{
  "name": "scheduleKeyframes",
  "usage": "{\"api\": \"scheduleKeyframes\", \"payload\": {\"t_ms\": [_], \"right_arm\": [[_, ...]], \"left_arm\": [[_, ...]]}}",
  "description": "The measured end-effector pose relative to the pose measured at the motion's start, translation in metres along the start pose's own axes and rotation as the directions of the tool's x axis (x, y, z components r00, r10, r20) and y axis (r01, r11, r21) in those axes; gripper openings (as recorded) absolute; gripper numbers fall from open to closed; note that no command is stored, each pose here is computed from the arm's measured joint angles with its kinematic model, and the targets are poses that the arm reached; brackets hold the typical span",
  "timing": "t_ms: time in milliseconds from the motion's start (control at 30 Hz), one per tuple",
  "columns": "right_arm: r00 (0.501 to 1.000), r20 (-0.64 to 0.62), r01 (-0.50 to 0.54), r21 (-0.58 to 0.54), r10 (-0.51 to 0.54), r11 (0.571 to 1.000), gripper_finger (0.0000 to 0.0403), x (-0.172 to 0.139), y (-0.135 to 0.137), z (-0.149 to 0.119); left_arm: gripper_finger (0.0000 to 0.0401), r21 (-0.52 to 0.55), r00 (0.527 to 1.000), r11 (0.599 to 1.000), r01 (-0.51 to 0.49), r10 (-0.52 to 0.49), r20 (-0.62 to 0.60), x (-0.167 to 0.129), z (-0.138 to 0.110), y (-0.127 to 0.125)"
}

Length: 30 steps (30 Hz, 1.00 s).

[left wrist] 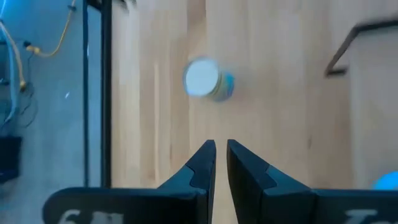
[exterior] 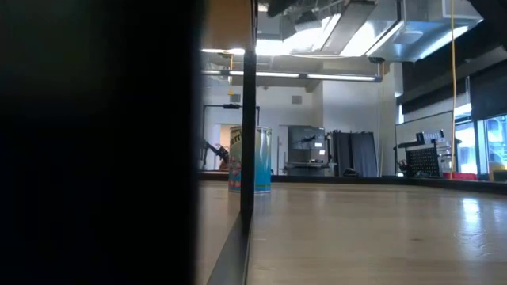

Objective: Pick and place cans onto a shelf
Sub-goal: Put the canned cherries on the shelf

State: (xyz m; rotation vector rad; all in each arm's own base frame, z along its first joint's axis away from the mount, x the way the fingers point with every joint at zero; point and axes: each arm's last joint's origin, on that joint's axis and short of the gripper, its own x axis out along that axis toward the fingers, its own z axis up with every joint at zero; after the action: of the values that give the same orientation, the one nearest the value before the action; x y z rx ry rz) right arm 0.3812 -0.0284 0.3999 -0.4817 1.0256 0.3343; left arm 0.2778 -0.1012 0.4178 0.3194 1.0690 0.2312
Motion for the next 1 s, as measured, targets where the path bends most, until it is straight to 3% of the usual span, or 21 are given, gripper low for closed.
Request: {"api": "scheduleKeyframes", "payload": {"t_ms": [267, 567, 733, 867, 1000], "right_arm": [[1.0, -0.015, -0.012, 0.005, 0.012, 1.0, 0.0032, -0.049, 0.017, -0.017], [0.995, 0.083, 0.044, 0.187, -0.061, 0.981, 0.0032, -0.111, 0.037, -0.036], [0.986, 0.136, 0.058, 0.271, -0.098, 0.961, 0.0032, -0.137, 0.047, -0.046], [0.978, 0.171, 0.069, 0.293, -0.123, 0.954, 0.0032, -0.155, 0.055, -0.054], [0.969, 0.201, 0.081, 0.292, -0.144, 0.953, 0.0032, -0.169, 0.061, -0.061]], "left_arm": [[0.0006, 0.117, 0.982, 0.992, -0.037, 0.058, -0.182, 0.048, -0.012, -0.001], [0.0014, 0.158, 0.957, 0.986, -0.061, 0.103, -0.27, 0.088, -0.018, 0.017], [0.0024, 0.119, 0.945, 0.99, -0.08, 0.113, -0.307, 0.107, -0.021, 0.033], [0.0038, 0.044, 0.952, 0.997, -0.067, 0.077, -0.295, 0.116, -0.019, 0.046], [0.0048, -0.006, 0.97, 0.998, 0.057, -0.057, -0.235, 0.125, -0.013, 0.058]]}}
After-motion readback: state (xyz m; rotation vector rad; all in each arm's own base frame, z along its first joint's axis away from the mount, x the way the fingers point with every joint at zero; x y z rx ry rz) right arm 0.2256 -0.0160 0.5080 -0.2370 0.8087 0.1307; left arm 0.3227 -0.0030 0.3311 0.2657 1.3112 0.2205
